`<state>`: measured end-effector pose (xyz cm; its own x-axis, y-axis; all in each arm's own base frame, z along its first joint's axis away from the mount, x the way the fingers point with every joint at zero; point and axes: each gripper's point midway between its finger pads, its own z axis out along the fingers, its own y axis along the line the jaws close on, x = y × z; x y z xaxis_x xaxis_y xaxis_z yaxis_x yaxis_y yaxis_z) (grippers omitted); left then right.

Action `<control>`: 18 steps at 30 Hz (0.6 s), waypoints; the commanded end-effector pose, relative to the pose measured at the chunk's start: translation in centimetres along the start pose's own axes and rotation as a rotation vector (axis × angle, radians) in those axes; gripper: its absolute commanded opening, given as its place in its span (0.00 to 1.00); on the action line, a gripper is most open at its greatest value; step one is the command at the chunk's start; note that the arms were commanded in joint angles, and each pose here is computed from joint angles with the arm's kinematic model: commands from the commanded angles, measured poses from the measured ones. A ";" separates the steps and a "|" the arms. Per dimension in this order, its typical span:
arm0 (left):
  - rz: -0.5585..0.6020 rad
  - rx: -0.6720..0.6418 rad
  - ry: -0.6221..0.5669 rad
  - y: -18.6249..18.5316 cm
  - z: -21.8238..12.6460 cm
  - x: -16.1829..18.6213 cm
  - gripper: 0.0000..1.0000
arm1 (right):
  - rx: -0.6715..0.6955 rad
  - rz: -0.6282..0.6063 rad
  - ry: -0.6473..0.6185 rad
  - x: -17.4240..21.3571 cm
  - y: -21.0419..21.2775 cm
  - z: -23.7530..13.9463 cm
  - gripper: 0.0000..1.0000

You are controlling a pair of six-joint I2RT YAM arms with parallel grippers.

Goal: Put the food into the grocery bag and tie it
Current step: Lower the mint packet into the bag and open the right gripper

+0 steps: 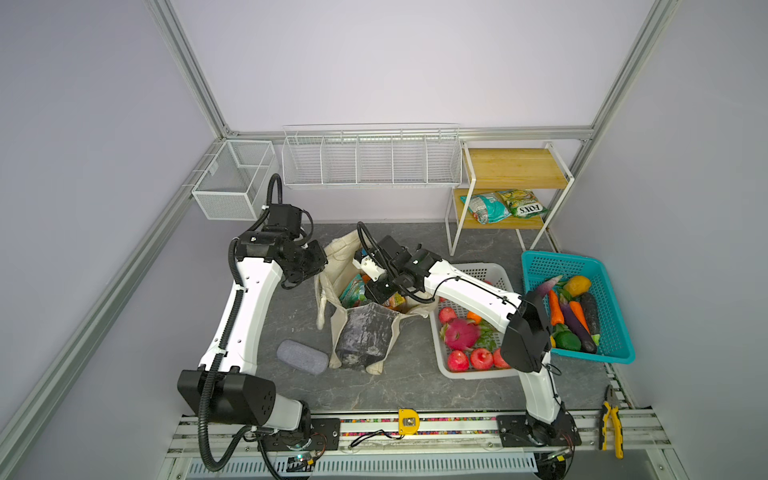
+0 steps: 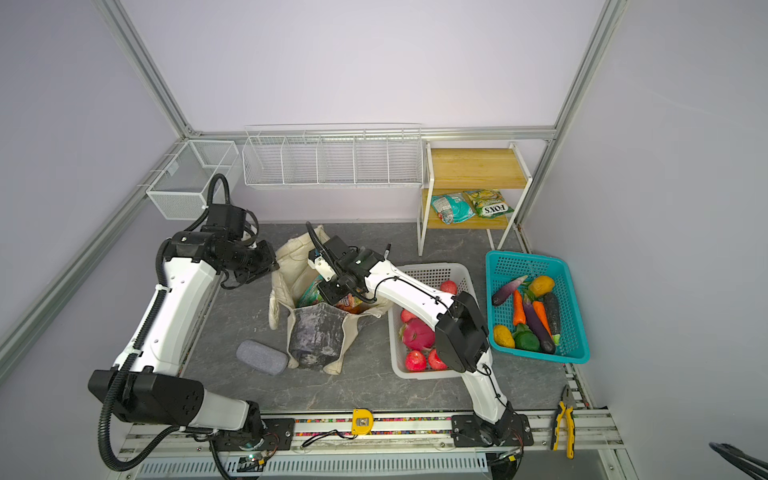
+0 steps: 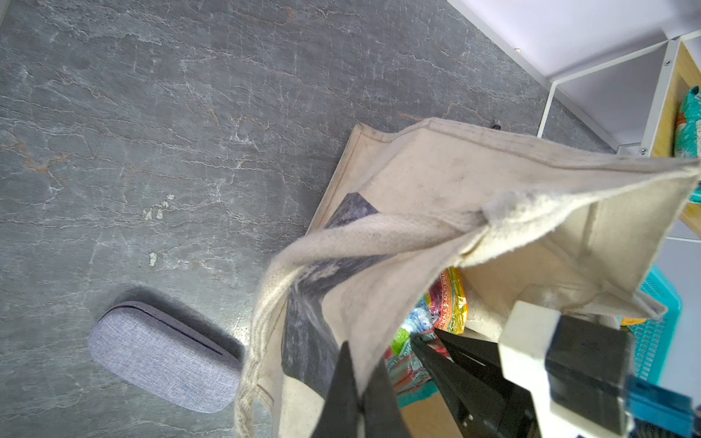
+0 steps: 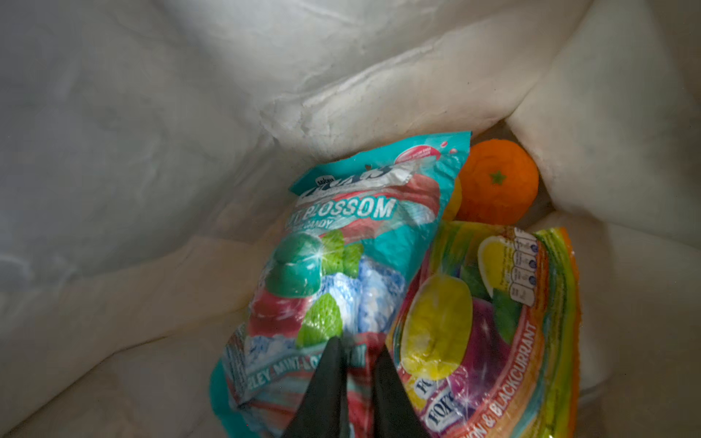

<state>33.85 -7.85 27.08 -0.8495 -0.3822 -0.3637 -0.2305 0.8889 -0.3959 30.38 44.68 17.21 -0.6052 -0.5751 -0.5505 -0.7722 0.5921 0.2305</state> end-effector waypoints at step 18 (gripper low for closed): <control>-0.014 -0.001 -0.006 0.0 0.0 -0.5 0.00 | 0.024 -0.057 -0.188 -5.9 0.5 -7.1 0.64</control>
<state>34.08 -7.88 26.87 -0.8502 -0.3847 -0.3593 -0.2344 0.8879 -0.3960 32.19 44.61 20.64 -0.5607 -0.5496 -0.6193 -0.7834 0.5944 0.1817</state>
